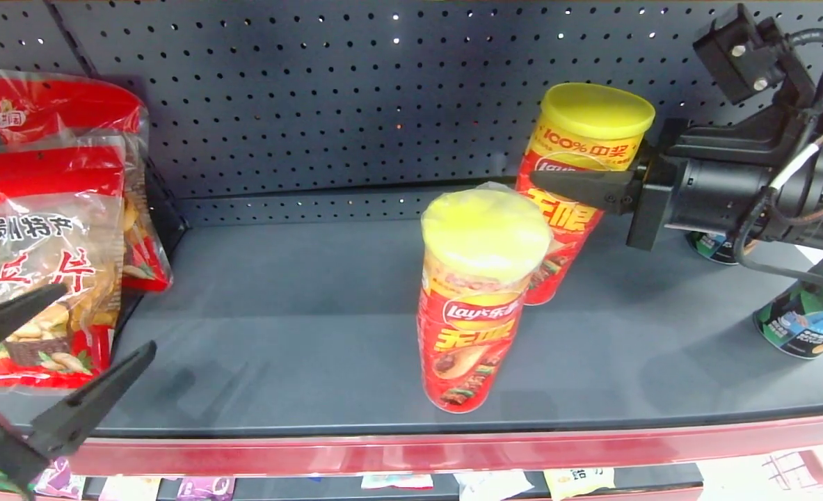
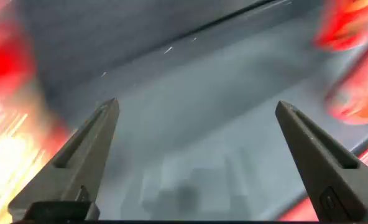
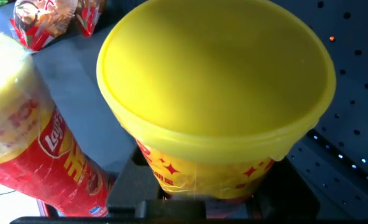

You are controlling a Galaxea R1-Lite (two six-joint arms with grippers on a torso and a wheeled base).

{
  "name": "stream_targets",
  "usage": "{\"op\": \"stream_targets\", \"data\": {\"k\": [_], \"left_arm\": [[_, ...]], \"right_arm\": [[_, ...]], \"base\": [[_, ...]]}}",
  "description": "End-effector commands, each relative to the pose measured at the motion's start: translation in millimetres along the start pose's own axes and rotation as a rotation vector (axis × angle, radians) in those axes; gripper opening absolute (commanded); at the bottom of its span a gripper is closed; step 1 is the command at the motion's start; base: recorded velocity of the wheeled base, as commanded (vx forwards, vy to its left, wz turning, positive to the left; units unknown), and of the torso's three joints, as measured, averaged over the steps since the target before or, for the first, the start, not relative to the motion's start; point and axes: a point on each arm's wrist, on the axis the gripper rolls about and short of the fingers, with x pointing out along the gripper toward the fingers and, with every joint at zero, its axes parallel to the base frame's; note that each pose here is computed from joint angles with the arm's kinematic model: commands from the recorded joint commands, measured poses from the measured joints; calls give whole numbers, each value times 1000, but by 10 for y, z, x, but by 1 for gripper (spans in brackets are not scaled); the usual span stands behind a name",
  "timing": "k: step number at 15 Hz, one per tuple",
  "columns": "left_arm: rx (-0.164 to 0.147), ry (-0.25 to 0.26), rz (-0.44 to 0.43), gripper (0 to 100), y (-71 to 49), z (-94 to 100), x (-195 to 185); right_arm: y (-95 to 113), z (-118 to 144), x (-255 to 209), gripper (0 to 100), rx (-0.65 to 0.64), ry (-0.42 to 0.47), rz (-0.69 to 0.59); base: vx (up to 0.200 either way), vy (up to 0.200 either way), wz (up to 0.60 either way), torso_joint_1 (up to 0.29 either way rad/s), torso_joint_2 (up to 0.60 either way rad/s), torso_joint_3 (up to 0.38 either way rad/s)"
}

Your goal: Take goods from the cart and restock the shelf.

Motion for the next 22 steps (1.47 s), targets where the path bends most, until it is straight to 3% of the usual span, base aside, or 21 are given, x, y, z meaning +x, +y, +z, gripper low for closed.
{"op": "stream_targets", "data": {"k": [1,3,4,5,7,9,13,19,22], "left_arm": [[-41,62,204,100,-297,-454,-726],[-54,136,320,100,-428,-733,-987],[-63,137,329,100,-493,-856,-1098],[-87,111,328,100,-509,-865,-1140],[-103,115,348,100,-505,-890,-1137],[-195,104,367,100,-501,-896,-1136],[-187,97,367,100,-503,-896,-1142],[-187,98,367,100,-503,-900,-1141],[-187,98,367,100,-503,-900,-1141]], "right_arm": [[1,19,-2,0,-3,-7,3],[-2,45,-12,0,-5,-16,2],[-10,74,-24,0,-9,-25,-2],[-11,78,-24,0,-8,-26,-2],[-10,82,-28,0,-9,-28,-3],[-17,87,-16,0,-7,-29,-3],[-71,14,152,0,81,-8,7],[-279,-10,381,0,64,-53,5],[-120,40,501,0,62,-70,70]], "base": [[0,0,0,0,0,0],[0,0,0,0,0,0],[0,0,0,0,0,0],[0,0,0,0,0,0],[0,0,0,0,0,0],[0,0,0,0,0,0],[0,0,0,0,0,0],[0,0,0,0,0,0],[0,0,0,0,0,0]]}}
